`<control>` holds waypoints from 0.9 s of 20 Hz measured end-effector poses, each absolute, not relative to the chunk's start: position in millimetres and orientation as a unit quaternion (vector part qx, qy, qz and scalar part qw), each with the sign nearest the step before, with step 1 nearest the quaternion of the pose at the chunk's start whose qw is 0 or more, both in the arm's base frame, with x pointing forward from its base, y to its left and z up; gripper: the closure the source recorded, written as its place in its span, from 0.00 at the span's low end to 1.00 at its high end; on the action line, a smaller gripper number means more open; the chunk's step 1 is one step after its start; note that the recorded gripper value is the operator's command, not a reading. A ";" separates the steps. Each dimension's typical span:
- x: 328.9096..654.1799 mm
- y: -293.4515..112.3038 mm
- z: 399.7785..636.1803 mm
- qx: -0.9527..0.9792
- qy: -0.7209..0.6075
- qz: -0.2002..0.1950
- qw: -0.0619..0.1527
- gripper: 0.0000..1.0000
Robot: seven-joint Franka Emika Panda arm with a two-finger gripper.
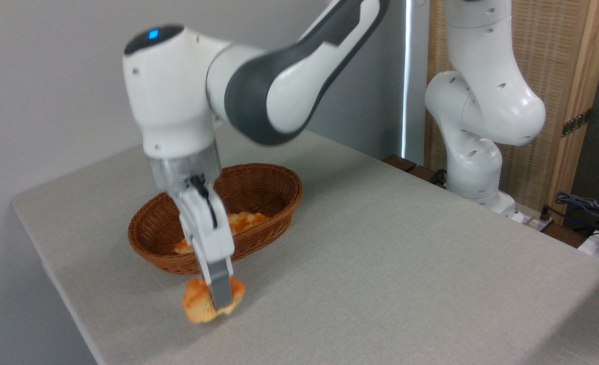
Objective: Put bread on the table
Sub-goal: 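Lower the roll onto the table and open the gripper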
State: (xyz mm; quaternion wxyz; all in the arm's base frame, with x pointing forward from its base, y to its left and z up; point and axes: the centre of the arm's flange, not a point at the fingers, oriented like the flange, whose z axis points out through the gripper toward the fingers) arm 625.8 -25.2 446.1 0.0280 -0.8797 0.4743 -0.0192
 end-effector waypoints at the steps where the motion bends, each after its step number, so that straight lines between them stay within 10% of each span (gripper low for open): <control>1: 628.4 -25.2 438.6 -0.879 0.476 -0.016 0.030 0.10; 18: 629.1 -24.5 455.5 -0.879 0.474 -0.030 0.039 0.00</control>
